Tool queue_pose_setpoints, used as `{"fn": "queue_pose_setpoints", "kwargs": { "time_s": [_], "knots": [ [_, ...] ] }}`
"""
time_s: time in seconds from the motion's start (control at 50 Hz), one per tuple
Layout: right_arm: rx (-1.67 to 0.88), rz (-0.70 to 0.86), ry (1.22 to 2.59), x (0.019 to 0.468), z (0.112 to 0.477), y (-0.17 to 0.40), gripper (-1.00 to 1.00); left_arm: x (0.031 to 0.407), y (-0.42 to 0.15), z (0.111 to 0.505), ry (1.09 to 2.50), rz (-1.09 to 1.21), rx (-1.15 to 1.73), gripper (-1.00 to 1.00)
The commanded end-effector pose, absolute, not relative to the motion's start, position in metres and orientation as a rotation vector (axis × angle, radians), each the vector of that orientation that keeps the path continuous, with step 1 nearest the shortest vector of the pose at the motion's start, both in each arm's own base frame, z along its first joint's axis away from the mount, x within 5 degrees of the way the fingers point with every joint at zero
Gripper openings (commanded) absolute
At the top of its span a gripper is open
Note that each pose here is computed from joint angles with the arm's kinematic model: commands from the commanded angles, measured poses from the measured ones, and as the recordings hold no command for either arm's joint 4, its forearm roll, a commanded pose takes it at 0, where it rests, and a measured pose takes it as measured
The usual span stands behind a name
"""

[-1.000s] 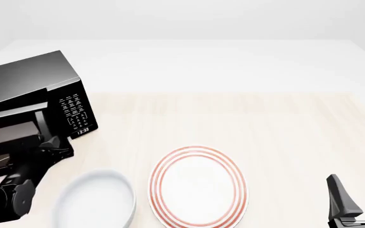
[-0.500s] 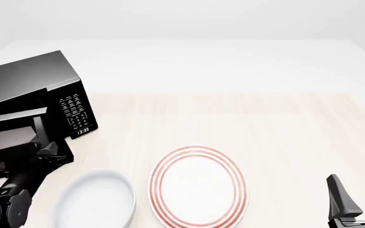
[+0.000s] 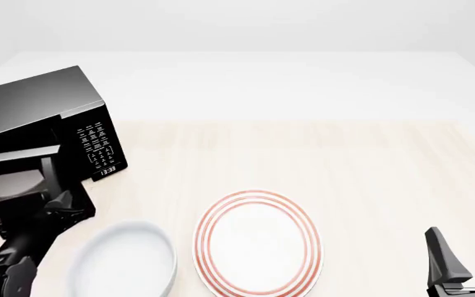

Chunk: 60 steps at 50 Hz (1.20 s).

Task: Open the microwave.

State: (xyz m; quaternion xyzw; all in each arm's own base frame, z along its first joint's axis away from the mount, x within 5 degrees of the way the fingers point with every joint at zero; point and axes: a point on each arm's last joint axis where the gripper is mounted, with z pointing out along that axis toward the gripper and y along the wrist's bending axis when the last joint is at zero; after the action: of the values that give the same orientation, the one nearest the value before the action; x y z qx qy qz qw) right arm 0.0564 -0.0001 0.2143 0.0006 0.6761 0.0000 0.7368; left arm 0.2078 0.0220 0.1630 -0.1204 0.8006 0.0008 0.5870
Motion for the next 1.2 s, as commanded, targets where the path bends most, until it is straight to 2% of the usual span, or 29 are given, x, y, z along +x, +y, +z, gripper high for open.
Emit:
{"fn": "queue_pose_setpoints", "kwargs": {
  "time_s": [0.02,1.2],
  "knots": [
    [0.001,0.000,1.485,0.056,0.214,0.000,1.00,0.218,-0.006,0.197,1.708,-0.132,-0.108,-1.00],
    [0.001,0.000,1.485,0.056,0.214,0.000,1.00,0.199,-0.009,0.191,1.700,-0.154,-0.102,-1.00]
  ]
}}
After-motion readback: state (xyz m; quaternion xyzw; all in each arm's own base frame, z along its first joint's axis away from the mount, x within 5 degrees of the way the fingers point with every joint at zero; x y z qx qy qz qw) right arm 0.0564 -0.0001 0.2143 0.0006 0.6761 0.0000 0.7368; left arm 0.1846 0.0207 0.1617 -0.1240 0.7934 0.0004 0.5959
